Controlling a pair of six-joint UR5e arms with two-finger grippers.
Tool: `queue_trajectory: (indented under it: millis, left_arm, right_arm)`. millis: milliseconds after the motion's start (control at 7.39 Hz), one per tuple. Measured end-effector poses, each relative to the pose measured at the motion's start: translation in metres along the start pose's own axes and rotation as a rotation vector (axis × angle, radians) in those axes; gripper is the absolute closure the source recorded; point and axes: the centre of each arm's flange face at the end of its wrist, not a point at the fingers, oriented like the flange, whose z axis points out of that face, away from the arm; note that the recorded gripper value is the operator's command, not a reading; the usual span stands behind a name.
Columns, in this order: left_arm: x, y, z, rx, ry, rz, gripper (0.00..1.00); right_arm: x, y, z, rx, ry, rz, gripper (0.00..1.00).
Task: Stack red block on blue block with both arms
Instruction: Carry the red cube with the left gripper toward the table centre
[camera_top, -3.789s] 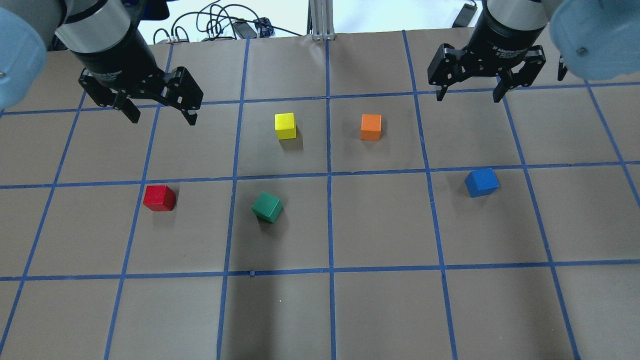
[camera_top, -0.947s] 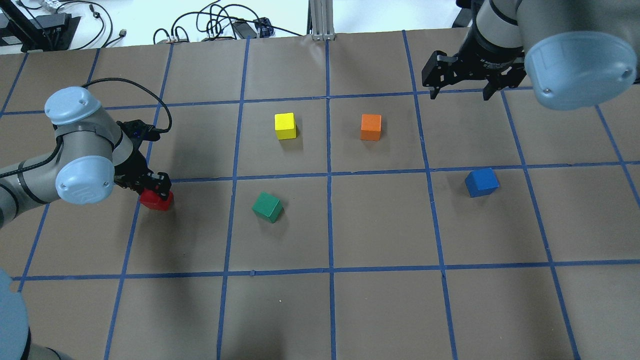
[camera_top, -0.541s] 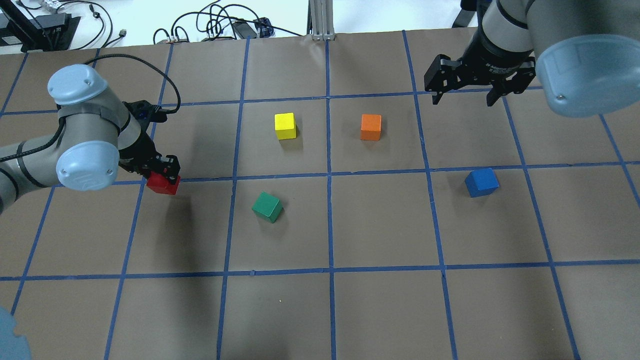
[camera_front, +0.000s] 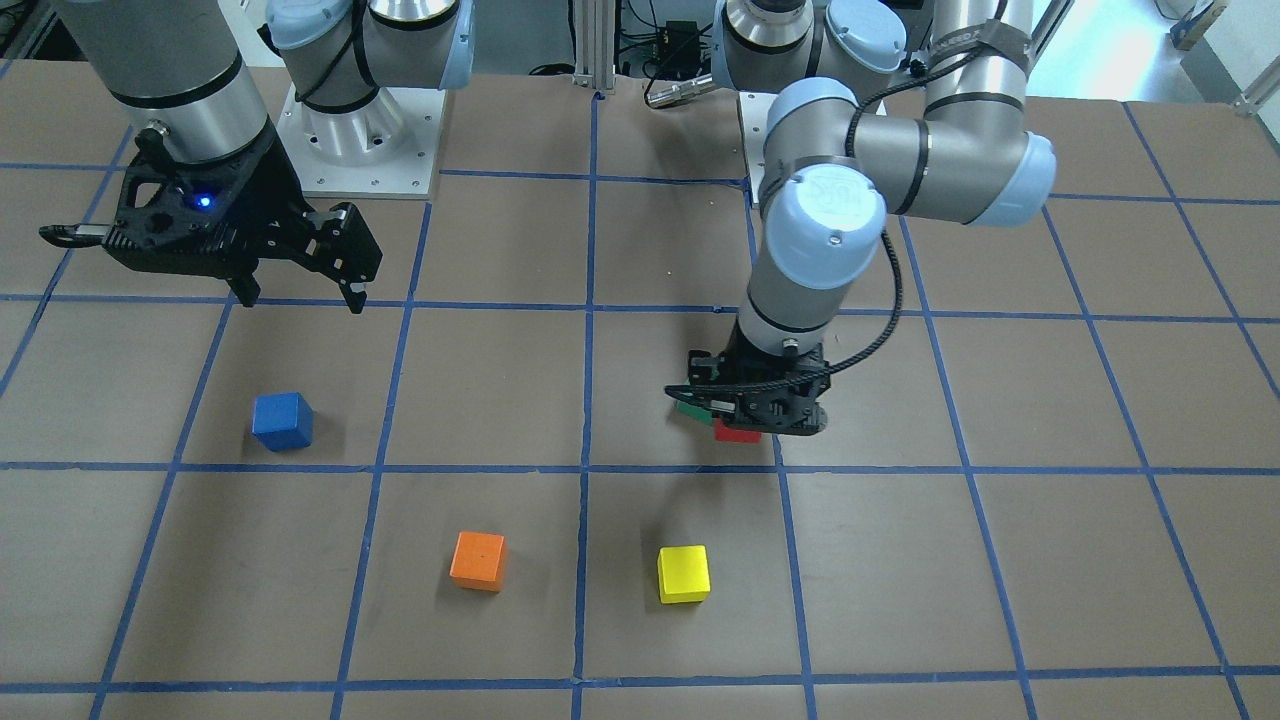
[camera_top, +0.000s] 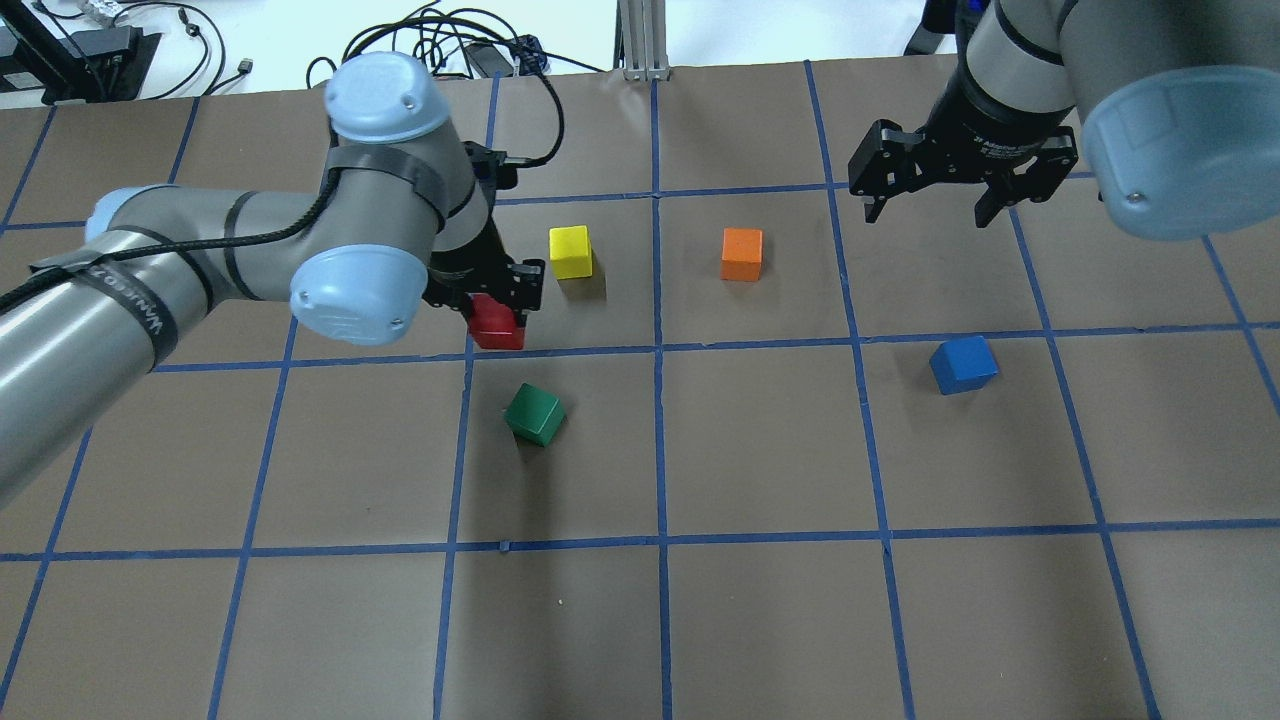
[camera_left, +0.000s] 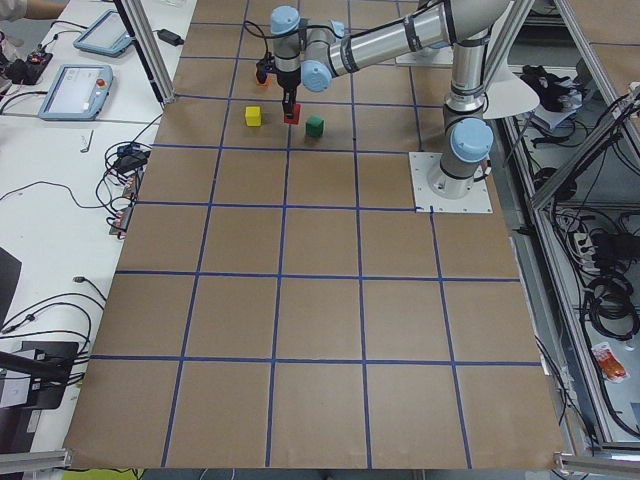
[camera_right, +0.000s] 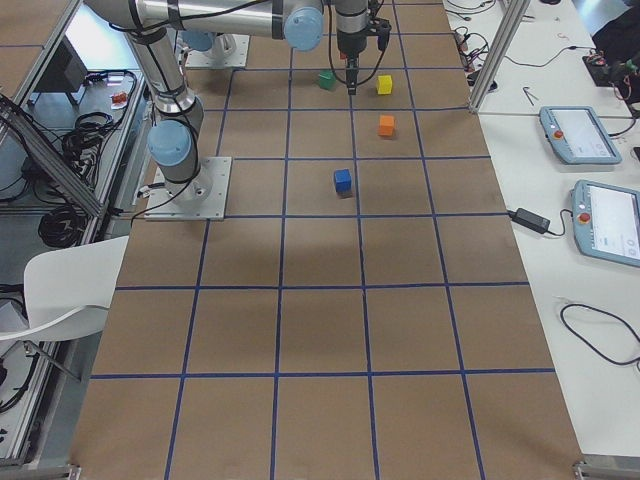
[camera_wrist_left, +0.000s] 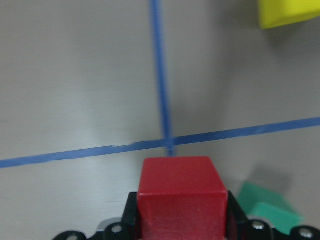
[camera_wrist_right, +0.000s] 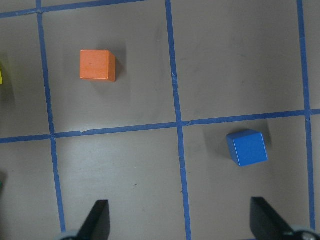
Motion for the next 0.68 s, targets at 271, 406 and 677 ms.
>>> queue_trajectory:
  millis: [271, 406, 677]
  left_arm:
    - [0.072, 0.011, 0.014, 0.007, 0.074, -0.048, 1.0]
    - [0.096, 0.018, 0.026, -0.002, 0.081, -0.054, 1.0]
    - [0.116, 0.025, 0.061, -0.037, 0.05, -0.049, 0.74]
  right_arm:
    - [0.001, 0.014, -0.011, -0.028, 0.003, 0.004, 0.0]
    - [0.002, 0.018, -0.013, -0.038, 0.006, 0.001, 0.0]
    - [0.004, 0.019, -0.01, -0.05, 0.009, 0.005, 0.0]
